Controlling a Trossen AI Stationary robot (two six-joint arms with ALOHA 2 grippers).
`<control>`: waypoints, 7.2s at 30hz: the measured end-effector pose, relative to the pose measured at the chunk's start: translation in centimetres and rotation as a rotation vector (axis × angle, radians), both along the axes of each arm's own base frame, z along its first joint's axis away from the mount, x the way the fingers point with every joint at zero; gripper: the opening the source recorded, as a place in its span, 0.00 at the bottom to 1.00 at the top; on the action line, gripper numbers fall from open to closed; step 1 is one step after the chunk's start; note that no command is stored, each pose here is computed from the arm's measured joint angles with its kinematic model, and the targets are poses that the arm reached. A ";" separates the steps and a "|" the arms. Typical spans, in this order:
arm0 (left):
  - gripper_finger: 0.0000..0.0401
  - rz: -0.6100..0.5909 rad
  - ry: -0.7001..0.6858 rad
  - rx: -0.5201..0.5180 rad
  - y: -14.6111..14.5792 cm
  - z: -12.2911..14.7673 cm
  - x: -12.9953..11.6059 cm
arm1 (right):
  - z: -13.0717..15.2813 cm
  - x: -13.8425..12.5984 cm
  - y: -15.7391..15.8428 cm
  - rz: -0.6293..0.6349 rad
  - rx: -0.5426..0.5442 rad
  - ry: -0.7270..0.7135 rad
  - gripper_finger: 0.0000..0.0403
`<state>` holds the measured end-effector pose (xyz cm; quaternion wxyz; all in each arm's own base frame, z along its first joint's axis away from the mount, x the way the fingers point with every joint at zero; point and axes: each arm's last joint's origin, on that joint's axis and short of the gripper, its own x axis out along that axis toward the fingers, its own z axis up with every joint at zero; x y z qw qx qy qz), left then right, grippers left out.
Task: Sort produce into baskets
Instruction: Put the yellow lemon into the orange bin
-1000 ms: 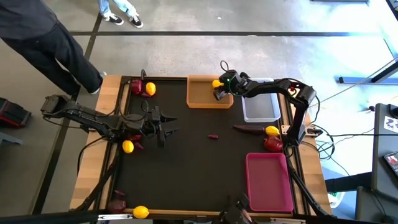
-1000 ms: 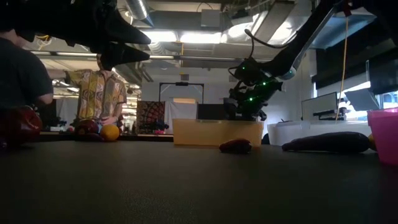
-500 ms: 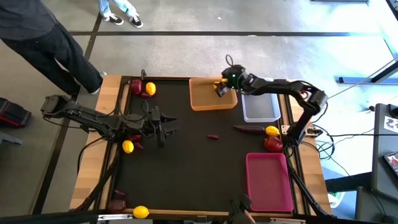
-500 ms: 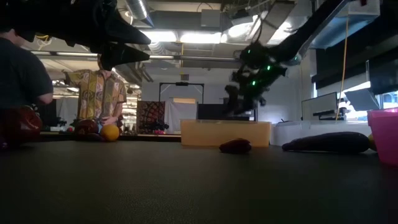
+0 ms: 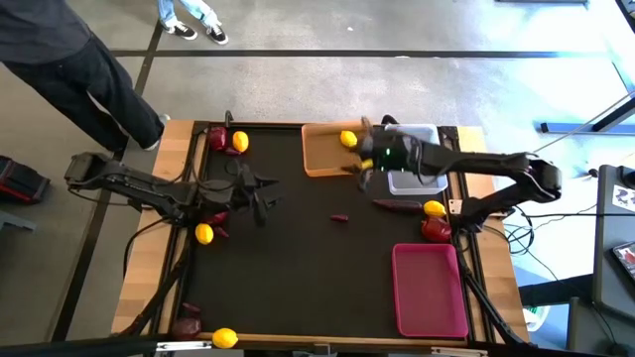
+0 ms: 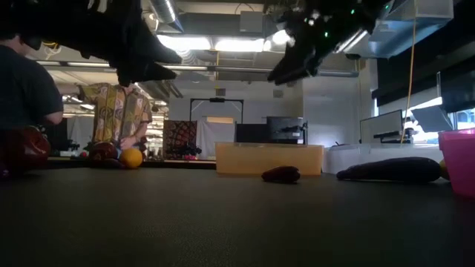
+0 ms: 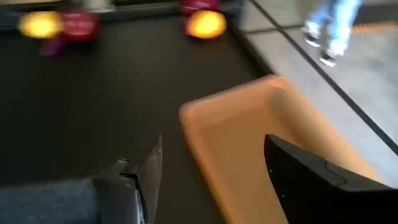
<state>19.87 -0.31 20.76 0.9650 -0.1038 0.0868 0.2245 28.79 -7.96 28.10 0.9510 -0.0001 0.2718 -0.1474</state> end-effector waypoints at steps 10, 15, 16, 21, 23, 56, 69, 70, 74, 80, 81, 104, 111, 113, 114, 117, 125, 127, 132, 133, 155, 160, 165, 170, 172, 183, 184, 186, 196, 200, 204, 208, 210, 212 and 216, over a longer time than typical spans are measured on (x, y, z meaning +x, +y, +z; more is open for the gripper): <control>0.64 0.310 0.145 -0.051 4.2 2.9 0.4 | -2.1 1.3 5.8 0.173 -0.082 -0.044 0.59; 0.64 0.456 0.224 -0.086 6.8 3.2 0.1 | -2.6 1.4 6.5 0.197 -0.084 -0.040 0.59; 0.64 0.479 0.246 -0.089 7.3 3.1 0.0 | -2.6 1.4 6.5 0.197 -0.084 -0.038 0.59; 0.64 0.594 0.349 -0.118 9.6 2.0 -0.5 | -2.8 1.4 6.5 0.194 -0.056 -0.030 0.59; 0.64 0.631 0.389 -0.129 10.3 1.5 -0.7 | -2.8 1.4 6.5 0.190 -0.048 -0.031 0.59; 0.64 0.912 0.774 -0.477 21.1 -1.2 -2.1 | -3.1 1.2 6.4 0.174 -0.038 0.010 0.59; 0.64 0.955 0.840 -0.551 22.8 -3.8 -2.7 | -3.1 1.2 6.4 0.174 -0.038 0.011 0.59; 0.64 0.950 0.840 -0.561 22.9 -4.0 -2.7 | -3.1 1.2 6.4 0.174 -0.038 0.011 0.59; 0.64 0.944 0.840 -0.574 23.1 -4.4 -2.6 | -3.1 1.2 6.4 0.174 -0.039 0.011 0.59; 0.61 0.927 0.868 -0.568 23.4 -5.0 -2.5 | -3.1 1.2 6.4 0.174 -0.039 0.012 0.59; 0.60 0.923 0.871 -0.565 23.4 -5.0 -2.5 | -3.1 1.2 6.4 0.174 -0.039 0.012 0.59; 0.43 0.475 0.652 -0.408 15.5 2.2 1.6 | -3.1 1.2 6.4 0.171 -0.034 0.005 0.59; 0.43 0.224 0.485 -0.305 10.2 5.4 3.6 | -2.9 1.3 6.5 0.178 -0.030 -0.020 0.61; 0.43 0.177 0.455 -0.291 9.0 5.7 4.2 | -2.7 1.4 6.5 0.179 -0.033 -0.042 0.66; 0.43 0.152 0.440 -0.280 8.4 5.9 4.5 | -2.6 1.5 6.5 0.178 -0.034 -0.051 0.69; 0.43 0.084 0.396 -0.256 6.9 6.2 5.3 | -2.5 1.5 6.4 0.157 -0.048 -0.065 0.79; 0.43 -0.048 0.263 -0.213 3.9 7.2 7.0 | -1.6 1.9 7.0 0.184 -0.134 -0.144 0.98; 0.43 -0.069 0.237 -0.208 3.4 7.4 7.2 | -1.3 2.1 7.4 0.211 -0.168 -0.173 0.97; 0.43 -0.113 0.169 -0.210 2.2 7.8 7.9 | -0.4 2.3 8.5 0.277 -0.266 -0.248 0.94; 0.43 -0.123 0.158 -0.208 2.0 7.9 8.0 | -0.3 2.4 8.7 0.289 -0.287 -0.260 0.93; 0.44 -0.218 0.067 -0.193 -0.5 8.1 9.2 | -1.3 4.3 9.0 0.341 -0.460 -0.321 0.91; 0.44 -0.217 0.070 -0.193 -0.5 8.1 9.2 | -1.3 4.3 9.1 0.354 -0.460 -0.321 0.76; 0.46 -0.216 0.075 -0.193 -0.4 8.1 9.2 | -1.3 4.3 9.1 0.356 -0.459 -0.321 0.53; 0.54 -0.207 0.072 -0.196 0.0 8.1 9.2 | -1.3 4.3 9.0 0.354 -0.459 -0.320 0.46; 0.58 -0.213 0.071 -0.201 0.2 8.1 9.2 | -1.3 4.3 9.0 0.355 -0.459 -0.317 0.47; 0.68 -0.066 0.304 -0.200 1.8 8.3 4.9 | -1.6 3.9 8.3 0.132 -0.538 -0.194 0.48; 0.68 -0.012 0.335 -0.193 1.9 8.2 4.3 | -1.6 3.8 8.0 0.089 -0.565 -0.171 0.49; 0.68 0.099 0.393 -0.178 2.1 8.0 3.3 | -1.6 3.7 7.1 0.018 -0.602 -0.133 0.49; 0.68 0.270 0.486 -0.201 2.2 6.1 2.0 | -3.1 2.4 -0.6 -0.154 -0.490 0.013 0.50; 0.68 0.273 0.497 -0.203 2.2 5.5 1.9 | -4.1 1.4 -3.9 -0.208 -0.353 0.029 0.50; 0.68 0.271 0.486 -0.203 2.2 5.4 2.0 | -5.2 0.6 -6.5 -0.268 -0.228 0.032 0.50; 0.68 0.270 0.474 -0.204 2.2 5.5 2.0 | -6.7 0.1 -8.6 -0.301 -0.088 0.022 0.50; 0.68 0.267 0.470 -0.202 2.2 5.5 2.1 | -7.5 -0.1 -9.5 -0.314 -0.020 0.017 0.50; 0.68 0.265 0.469 -0.199 2.2 5.5 2.1 | -8.4 -0.3 -10.2 -0.329 0.039 0.017 0.50; 0.68 0.265 0.469 -0.199 2.2 5.5 2.1 | -9.8 -0.5 -11.1 -0.364 0.129 0.035 0.50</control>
